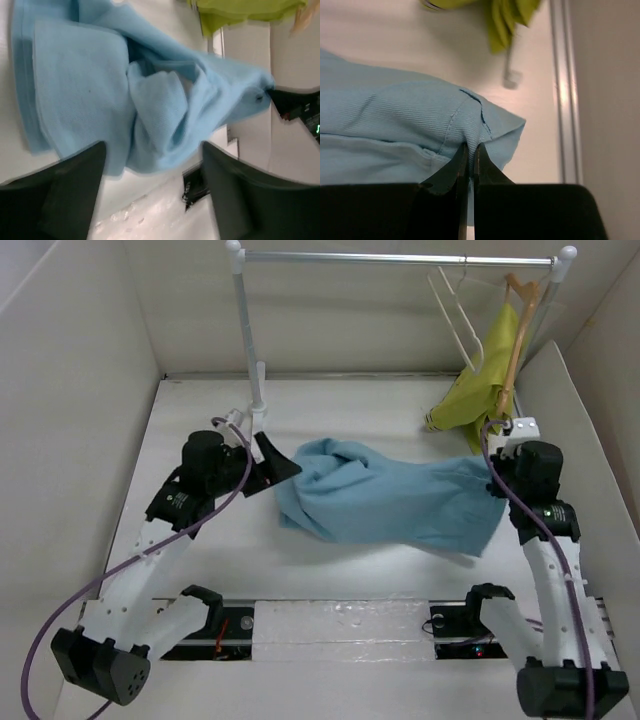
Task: Place the trousers on the hanger
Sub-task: Flatten out the trousers at the center of the board.
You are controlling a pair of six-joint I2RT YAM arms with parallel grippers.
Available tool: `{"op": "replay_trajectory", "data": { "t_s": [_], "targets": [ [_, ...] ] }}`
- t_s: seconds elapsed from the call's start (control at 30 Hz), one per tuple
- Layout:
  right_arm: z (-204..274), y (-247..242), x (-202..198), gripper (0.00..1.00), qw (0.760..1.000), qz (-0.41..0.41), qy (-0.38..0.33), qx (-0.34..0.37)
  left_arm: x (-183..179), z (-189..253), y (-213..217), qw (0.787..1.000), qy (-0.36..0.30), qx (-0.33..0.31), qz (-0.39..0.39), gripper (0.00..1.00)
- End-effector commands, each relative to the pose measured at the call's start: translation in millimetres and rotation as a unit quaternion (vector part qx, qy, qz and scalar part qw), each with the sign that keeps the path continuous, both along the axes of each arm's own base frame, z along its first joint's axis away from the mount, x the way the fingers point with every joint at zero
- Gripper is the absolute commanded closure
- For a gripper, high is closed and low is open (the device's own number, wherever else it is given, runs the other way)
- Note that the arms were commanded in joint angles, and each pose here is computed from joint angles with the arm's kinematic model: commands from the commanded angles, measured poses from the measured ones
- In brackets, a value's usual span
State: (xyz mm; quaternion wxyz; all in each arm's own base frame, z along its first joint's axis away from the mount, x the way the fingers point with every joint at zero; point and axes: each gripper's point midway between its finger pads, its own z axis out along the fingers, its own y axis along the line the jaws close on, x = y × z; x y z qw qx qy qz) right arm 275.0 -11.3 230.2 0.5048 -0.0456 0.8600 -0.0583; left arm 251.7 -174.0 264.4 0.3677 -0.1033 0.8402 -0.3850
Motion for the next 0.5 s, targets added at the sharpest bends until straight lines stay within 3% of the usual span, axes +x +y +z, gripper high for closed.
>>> {"op": "replay_trajectory", "data": {
  "t_s": [0.0,0.03,0.1,0.13,0.2,0.23,0.3,0.4,0.47],
  "targets": [
    [-28.4,-57.8,-12.0,1.0,0.994,-0.077,0.071,-0.035,-29.6,2.9,-51.2,0.987,-0.01,-0.055,-0.153,0.18],
    [-32.4,-66.9,-7.3,1.0,0.993,-0.088,0.076,-0.03,-31.3,-1.7,-58.3,0.986,-0.011,-0.036,-0.159,0.1],
    [-35.8,-94.6,1.1,0.95,0.987,-0.136,0.078,-0.019,-20.4,-17.7,-49.4,0.992,0.003,0.013,-0.127,0.05],
    [-48.2,-95.5,11.3,0.65,0.987,-0.128,0.094,-0.008,-5.0,-26.1,-35.5,0.996,-0.001,0.047,-0.074,0.05],
    [-56.4,-86.8,25.0,0.36,0.989,-0.1,0.105,0.017,11.3,-43.3,-12.0,0.996,0.022,0.082,0.007,0.05],
    [-50.2,-68.4,39.1,0.28,0.993,-0.056,0.101,0.033,21.4,-56.8,4.1,0.993,0.029,0.103,0.055,0.05],
    [-42.6,-41.0,47.2,0.27,0.995,-0.011,0.092,0.028,29.0,-87.5,21.0,0.987,0.069,0.099,0.102,0.08],
    [-43.4,29.5,38.9,0.33,0.99,0.105,0.095,0.024,38.9,-105.4,11.1,0.99,0.078,0.074,0.096,0.1],
    [-57.8,88.1,17.2,0.64,0.973,0.201,0.105,0.045,47.3,-119.8,0.2,0.992,0.081,0.069,0.074,0.16]
  ]
}}
